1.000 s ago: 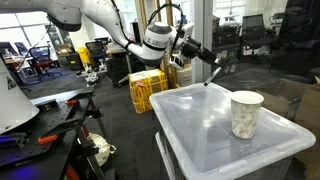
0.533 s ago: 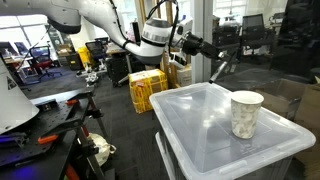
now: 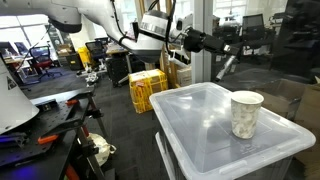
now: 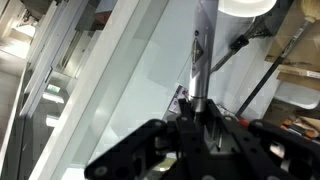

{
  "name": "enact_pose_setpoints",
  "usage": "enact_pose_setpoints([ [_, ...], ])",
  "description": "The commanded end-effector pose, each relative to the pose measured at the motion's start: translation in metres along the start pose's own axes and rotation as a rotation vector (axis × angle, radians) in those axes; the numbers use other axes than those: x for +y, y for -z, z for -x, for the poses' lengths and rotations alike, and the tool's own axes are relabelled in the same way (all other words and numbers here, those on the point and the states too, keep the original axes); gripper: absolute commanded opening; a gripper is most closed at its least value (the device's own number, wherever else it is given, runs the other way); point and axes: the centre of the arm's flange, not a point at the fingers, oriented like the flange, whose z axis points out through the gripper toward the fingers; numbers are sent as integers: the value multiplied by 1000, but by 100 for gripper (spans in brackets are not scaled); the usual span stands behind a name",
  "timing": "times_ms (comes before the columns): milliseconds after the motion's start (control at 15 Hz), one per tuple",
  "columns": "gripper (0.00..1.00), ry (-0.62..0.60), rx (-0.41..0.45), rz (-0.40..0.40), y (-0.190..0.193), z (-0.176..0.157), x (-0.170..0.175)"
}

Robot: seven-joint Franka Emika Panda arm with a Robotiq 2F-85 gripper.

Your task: Put the marker in the cup

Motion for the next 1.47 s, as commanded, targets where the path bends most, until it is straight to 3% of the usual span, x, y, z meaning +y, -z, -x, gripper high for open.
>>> enact_pose_setpoints([
  [0, 5, -11, 44, 19, -10, 0, 12],
  [400, 5, -43, 85, 38, -28, 3, 14],
  [1400, 5, -150, 206, -19, -57, 24, 3],
])
